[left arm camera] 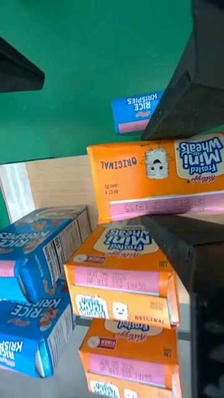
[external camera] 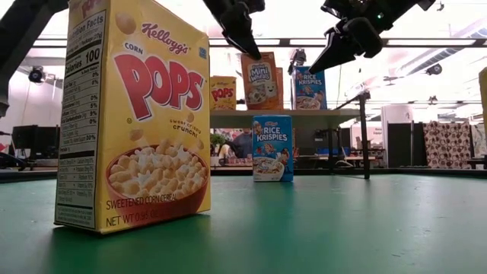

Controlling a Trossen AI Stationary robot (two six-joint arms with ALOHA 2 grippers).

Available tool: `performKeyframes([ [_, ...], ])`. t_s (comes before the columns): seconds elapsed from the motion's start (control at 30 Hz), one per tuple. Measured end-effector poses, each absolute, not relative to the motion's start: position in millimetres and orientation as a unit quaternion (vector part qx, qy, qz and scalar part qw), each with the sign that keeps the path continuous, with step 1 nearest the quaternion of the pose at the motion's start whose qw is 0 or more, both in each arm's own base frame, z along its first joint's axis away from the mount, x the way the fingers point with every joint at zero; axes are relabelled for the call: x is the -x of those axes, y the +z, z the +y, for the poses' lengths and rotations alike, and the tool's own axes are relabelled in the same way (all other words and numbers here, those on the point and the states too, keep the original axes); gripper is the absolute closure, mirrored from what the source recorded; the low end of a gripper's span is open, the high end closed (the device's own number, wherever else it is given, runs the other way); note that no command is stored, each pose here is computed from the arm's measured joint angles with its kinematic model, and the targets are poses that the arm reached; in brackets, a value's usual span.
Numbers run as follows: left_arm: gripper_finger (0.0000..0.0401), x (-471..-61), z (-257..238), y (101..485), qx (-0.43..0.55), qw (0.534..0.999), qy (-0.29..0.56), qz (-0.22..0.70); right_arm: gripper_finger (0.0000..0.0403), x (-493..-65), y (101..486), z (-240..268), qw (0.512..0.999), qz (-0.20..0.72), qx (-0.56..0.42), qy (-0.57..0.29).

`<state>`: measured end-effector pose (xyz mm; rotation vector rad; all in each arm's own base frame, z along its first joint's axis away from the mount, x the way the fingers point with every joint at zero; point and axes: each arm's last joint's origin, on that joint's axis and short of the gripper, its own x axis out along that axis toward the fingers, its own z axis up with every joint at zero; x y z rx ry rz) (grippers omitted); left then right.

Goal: Stack cereal on shelf
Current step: Put the orange cereal box on the shelf aligned with the other orange cereal boxes

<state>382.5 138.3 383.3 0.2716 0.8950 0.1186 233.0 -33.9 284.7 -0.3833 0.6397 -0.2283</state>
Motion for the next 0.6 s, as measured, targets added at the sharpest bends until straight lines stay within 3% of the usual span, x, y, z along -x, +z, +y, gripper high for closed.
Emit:
performKeyframes([
  [0.3,0.0167,-383,139,386,-0.148,0.892,0.053,0.424,0.0394,-233,285,-34,0.925,0.312,0.187,-0.111],
  [0.6,0.0173,-355,121,429,-0.158,0.881,0.031,0.444,0.0394,-234,285,-34,0.926,0.307,0.188,-0.112],
])
